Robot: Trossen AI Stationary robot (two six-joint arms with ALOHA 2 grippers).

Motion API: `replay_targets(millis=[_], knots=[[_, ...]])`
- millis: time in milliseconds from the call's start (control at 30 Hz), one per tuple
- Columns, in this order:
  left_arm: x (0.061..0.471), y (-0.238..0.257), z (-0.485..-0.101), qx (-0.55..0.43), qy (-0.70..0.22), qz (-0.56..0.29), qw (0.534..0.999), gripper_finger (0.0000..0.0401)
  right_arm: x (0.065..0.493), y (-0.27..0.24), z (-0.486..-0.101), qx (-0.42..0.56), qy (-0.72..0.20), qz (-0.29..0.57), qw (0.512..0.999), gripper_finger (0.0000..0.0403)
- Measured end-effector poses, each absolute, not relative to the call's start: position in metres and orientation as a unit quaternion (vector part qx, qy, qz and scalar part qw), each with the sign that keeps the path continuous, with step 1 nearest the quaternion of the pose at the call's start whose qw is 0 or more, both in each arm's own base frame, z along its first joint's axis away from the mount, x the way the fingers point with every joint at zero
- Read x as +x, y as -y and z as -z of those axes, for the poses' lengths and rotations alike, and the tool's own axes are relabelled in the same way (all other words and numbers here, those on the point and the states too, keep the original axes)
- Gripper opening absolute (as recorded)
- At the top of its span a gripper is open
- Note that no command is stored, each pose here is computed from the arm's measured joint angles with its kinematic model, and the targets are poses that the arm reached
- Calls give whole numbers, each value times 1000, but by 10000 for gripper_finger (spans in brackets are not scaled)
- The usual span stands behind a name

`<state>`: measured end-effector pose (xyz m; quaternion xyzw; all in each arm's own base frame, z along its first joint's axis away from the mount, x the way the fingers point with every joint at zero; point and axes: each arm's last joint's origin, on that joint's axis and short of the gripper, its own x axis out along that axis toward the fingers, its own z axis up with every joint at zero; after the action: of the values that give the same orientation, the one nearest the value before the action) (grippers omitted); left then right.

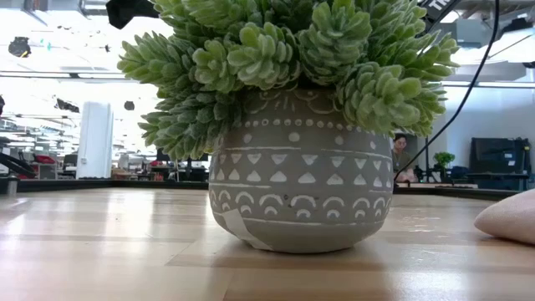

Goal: Pick and placing Produce into tupperware
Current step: Put the bell pepper into the transparent bin

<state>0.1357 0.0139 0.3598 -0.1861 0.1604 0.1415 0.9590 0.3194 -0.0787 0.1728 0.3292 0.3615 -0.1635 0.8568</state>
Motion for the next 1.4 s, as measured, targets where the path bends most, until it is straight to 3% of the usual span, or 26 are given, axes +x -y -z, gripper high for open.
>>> replay_targets(millis=[667,1000,1400], knots=[[136,-14,-359,-186,-163,-142,959,284,318,81,-172,346,-360,191,845,260],[135,-14,-359,-181,-162,-151,958,284,328,75,-139,361,-395,192,823,260],[135,-15,-359,-178,-161,-164,957,283,332,72,-136,345,-387,182,835,260]])
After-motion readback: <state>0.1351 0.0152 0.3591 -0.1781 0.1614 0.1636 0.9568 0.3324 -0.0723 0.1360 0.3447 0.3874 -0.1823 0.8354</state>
